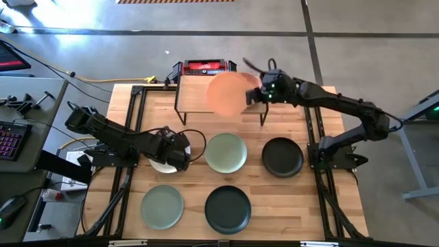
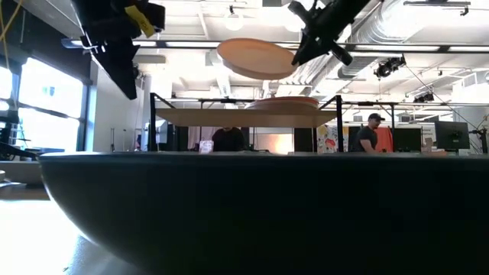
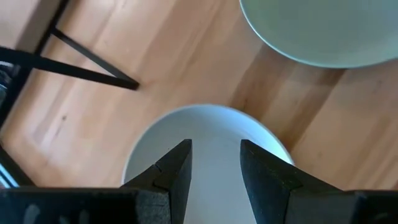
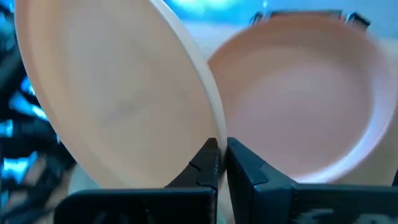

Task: Place and stack plates onto a shelf
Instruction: Stack the light orange plate on top of the orange plate on the shelf, then stack the green plate on top of the light orange plate on the shelf

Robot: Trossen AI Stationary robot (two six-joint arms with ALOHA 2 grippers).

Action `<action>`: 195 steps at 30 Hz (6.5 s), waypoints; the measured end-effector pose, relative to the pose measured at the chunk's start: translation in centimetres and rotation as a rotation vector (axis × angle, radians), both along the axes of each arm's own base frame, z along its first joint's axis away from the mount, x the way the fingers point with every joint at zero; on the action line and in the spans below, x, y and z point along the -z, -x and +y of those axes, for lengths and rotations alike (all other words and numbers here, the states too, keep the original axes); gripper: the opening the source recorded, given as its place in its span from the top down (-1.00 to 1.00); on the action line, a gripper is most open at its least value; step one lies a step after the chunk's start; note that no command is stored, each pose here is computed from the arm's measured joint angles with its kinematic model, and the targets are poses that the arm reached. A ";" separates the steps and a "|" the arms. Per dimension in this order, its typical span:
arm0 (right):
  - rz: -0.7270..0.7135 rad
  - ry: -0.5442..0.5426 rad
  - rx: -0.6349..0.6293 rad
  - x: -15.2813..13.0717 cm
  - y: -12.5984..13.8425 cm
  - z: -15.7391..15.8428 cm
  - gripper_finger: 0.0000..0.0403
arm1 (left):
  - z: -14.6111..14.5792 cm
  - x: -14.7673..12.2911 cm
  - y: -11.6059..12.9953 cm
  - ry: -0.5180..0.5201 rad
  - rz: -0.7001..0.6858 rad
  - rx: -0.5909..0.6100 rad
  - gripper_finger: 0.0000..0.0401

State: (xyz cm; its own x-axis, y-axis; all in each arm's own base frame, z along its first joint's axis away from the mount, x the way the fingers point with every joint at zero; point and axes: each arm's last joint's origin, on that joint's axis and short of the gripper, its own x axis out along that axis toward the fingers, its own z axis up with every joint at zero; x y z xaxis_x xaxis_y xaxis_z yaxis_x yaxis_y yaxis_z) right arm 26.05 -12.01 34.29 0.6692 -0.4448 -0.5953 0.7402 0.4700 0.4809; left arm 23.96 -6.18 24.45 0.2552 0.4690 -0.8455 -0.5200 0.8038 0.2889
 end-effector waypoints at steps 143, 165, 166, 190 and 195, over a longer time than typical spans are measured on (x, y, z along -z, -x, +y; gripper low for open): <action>0.339 -0.340 0.022 3.0 1.1 -6.1 0.65 | 7.0 -6.9 7.2 -0.166 -0.140 -0.159 0.37; 0.323 -0.300 0.025 1.7 0.4 -6.7 0.65 | 7.0 -6.9 7.2 -0.165 -0.139 -0.159 0.37; 0.315 -0.295 0.025 1.4 0.4 -6.7 0.65 | 7.0 -6.9 7.2 -0.165 -0.138 -0.158 0.37; 0.178 -0.206 -0.314 -3.9 -4.3 2.0 0.65 | 3.1 -2.1 7.5 0.249 0.035 0.134 0.37; 0.178 -0.215 -0.355 -3.9 -4.8 3.7 0.65 | 1.7 -0.9 7.5 0.321 0.028 0.219 0.37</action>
State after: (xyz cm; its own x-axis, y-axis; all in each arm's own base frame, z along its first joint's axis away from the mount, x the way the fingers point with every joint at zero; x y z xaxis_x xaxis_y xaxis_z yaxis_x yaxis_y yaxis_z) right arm 30.87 -8.30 38.16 0.6365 -0.0594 -0.7690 0.6311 0.6133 0.4750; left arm 16.46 -4.51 25.38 0.2948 0.1163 -0.9485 -0.3213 0.9468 0.0163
